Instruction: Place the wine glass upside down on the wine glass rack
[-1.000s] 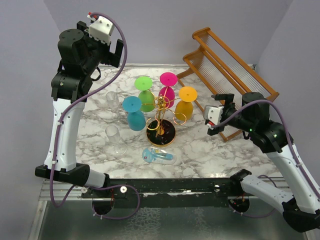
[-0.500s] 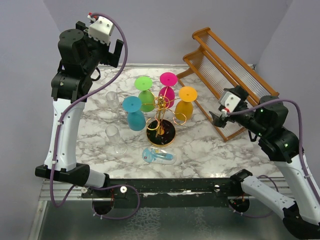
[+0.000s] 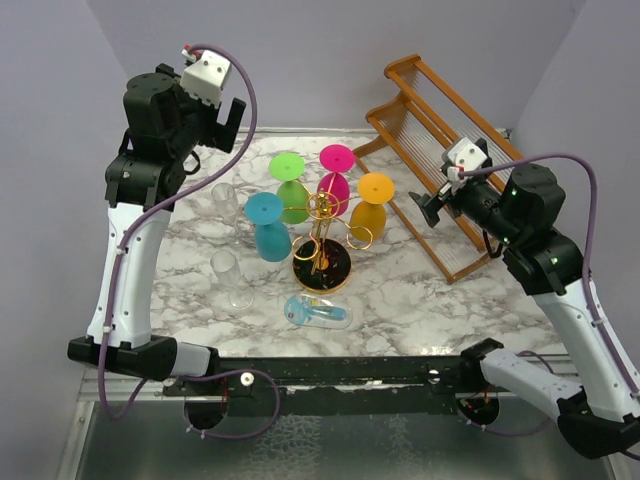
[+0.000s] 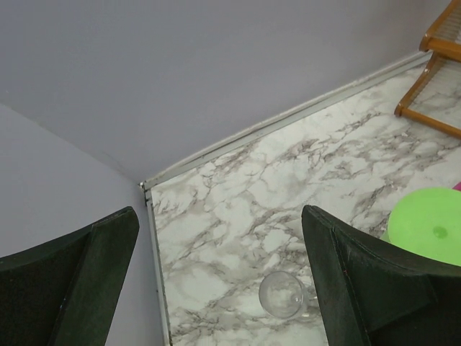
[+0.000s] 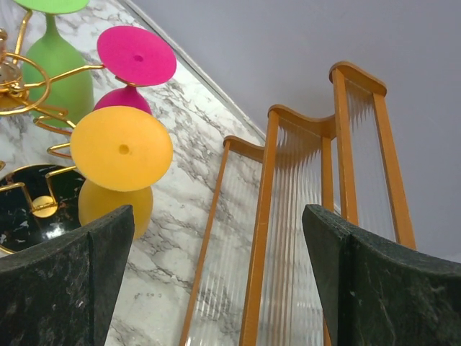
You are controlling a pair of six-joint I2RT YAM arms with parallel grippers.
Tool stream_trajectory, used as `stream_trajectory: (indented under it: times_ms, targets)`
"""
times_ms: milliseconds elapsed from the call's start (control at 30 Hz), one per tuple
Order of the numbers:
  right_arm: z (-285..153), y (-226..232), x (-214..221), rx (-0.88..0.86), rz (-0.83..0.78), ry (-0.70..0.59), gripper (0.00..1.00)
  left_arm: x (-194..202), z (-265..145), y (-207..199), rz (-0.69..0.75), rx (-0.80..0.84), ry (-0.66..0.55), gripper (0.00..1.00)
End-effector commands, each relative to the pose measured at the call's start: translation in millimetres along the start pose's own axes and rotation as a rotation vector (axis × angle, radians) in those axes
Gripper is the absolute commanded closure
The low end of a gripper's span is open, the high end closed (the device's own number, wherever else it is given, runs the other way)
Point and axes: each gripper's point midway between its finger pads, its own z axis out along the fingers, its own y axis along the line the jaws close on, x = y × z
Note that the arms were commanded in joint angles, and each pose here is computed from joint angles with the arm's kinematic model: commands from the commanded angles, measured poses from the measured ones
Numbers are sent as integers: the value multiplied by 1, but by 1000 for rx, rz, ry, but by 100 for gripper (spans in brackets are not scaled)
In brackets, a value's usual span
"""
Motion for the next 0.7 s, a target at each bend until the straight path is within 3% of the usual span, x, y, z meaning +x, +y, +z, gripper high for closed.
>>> stream_trajectory:
  times_ms: [0,367,533,667]
  targets:
    - [11,-15,-2,67,-1,-9,0,9,-22,5,29,-29,21,1]
    - [14,-29,-8,84,12,2,0,57,-49,-13,68,42,135,1]
    - [10,-34,-12,105,37,-8,0,74,-63,-27,62,139,151,1]
    - [6,-38,-13,124,40,-7,0,83,-73,-24,57,126,162,1]
